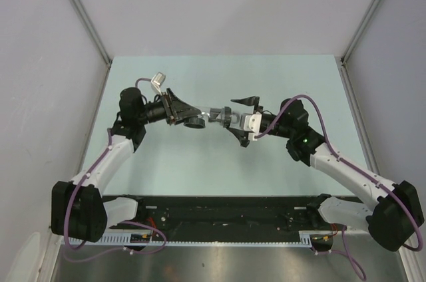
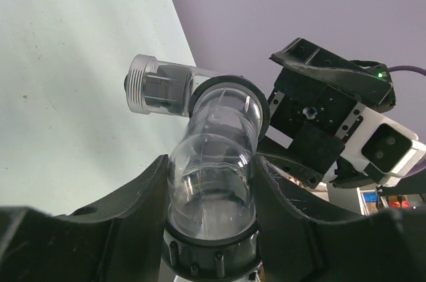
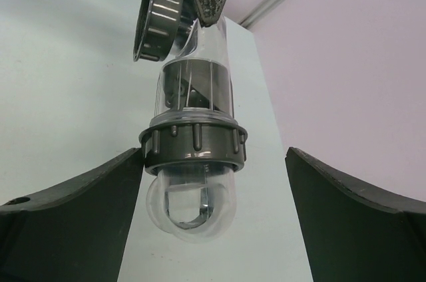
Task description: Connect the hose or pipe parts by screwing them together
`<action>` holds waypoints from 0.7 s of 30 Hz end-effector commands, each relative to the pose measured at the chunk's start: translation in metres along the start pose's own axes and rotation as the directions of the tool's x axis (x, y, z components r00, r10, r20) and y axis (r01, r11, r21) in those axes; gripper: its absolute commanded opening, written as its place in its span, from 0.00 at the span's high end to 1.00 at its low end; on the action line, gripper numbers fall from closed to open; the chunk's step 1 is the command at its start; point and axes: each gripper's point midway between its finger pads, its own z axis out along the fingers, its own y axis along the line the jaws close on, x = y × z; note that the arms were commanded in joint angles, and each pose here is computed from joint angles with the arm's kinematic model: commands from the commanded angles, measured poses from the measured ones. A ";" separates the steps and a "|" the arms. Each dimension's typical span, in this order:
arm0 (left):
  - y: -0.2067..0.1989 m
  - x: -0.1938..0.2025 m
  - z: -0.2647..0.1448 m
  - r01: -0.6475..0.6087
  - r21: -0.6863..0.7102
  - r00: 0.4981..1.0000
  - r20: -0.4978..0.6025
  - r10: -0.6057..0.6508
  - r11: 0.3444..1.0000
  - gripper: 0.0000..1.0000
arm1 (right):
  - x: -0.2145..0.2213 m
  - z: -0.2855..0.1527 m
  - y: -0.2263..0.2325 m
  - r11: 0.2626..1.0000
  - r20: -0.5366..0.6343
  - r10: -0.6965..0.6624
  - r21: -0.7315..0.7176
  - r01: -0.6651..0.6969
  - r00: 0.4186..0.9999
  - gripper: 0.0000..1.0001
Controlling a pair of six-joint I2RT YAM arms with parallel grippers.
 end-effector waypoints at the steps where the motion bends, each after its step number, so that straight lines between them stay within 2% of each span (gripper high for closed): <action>1: -0.045 -0.012 -0.008 -0.070 0.086 0.997 0.033 0.068 0.994 1.00 | 0.002 0.004 0.000 1.000 0.003 -0.020 -0.016 0.021 1.000 0.07; 9: -0.051 -0.007 -0.010 -0.046 0.099 0.999 0.017 0.045 0.994 1.00 | -0.001 0.015 -0.006 1.000 0.029 -0.023 0.013 0.023 0.999 0.13; 12: -0.052 -0.005 -0.011 -0.039 0.105 0.999 0.005 0.038 0.994 0.99 | -0.003 0.018 -0.009 1.000 0.052 -0.012 0.021 0.011 0.999 0.19; 13: -0.051 -0.005 -0.011 -0.033 0.105 0.999 0.003 0.033 0.994 1.00 | -0.008 0.020 -0.010 1.000 0.074 -0.017 0.024 0.016 0.997 0.25; 15: -0.051 -0.003 -0.011 -0.026 0.105 1.000 -0.002 0.026 0.994 1.00 | -0.010 0.022 -0.009 1.000 0.091 0.006 0.017 -0.008 0.996 0.31; 17: -0.052 -0.003 -0.012 -0.027 0.108 1.000 -0.003 0.027 0.994 0.99 | -0.015 0.025 -0.008 1.000 0.117 0.014 0.012 -0.015 0.993 0.50; 19: -0.053 -0.003 -0.012 -0.046 0.109 0.999 0.001 0.046 0.993 0.99 | -0.022 0.027 -0.009 0.998 0.155 0.060 0.008 -0.062 0.986 0.82; 21: -0.051 -0.005 -0.012 -0.089 0.099 0.996 0.028 0.087 0.991 1.00 | -0.028 0.028 -0.005 0.992 0.188 0.129 -0.025 -0.127 0.974 0.87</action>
